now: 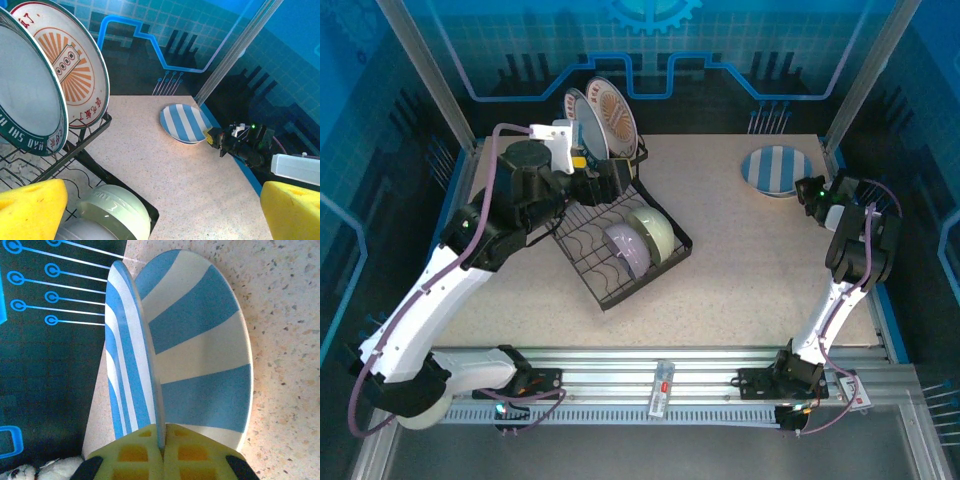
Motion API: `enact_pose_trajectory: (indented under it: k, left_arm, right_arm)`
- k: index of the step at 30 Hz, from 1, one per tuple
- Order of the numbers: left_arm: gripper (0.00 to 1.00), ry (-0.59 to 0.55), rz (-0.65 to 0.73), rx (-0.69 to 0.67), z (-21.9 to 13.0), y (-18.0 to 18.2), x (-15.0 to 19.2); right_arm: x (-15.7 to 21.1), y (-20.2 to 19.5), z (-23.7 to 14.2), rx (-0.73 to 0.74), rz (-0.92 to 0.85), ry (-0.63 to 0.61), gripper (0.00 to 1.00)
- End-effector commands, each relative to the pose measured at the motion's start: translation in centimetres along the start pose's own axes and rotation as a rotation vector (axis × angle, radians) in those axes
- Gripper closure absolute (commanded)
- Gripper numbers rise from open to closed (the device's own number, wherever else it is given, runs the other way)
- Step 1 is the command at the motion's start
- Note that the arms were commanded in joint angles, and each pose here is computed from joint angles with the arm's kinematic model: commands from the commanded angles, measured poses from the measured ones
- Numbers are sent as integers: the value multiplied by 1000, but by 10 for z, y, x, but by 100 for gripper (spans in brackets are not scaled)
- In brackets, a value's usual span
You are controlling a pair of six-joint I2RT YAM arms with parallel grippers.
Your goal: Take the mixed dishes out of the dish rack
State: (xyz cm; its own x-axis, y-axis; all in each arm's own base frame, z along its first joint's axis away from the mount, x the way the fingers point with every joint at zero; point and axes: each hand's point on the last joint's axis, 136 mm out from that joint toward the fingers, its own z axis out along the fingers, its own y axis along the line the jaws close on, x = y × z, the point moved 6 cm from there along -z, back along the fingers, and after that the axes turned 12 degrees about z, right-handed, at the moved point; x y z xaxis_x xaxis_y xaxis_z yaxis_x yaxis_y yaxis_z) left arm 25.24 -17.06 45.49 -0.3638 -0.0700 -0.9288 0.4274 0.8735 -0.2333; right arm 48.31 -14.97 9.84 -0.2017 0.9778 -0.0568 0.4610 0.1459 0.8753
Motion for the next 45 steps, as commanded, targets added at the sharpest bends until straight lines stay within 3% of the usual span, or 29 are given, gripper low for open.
enact_pose_trajectory:
  k: [1, 19, 26, 32, 41, 45]
  left_arm:
    - [1, -14, -32, 2, -7, 3, -1]
    - [1, 20, -39, 68, -7, -3, 5]
    - [1, 92, -16, 214, 0, -19, 13]
    - [1, 104, -18, 233, 2, -21, 15]
    - [1, 120, 3, 237, 6, -22, 17]
    - [1, 126, 11, 233, 6, -21, 19]
  right_arm:
    - [-11, 6, 1, -15, -24, -18, 100]
    - [-16, -1, 2, 63, 5, -4, 82]
    - [-18, -1, 0, 86, 8, 6, 68]
    - [-18, 1, 0, 102, 16, 22, 57]
    - [-9, 7, -1, 269, -24, 42, 32]
    - [-6, 9, 2, 335, -41, 61, 29]
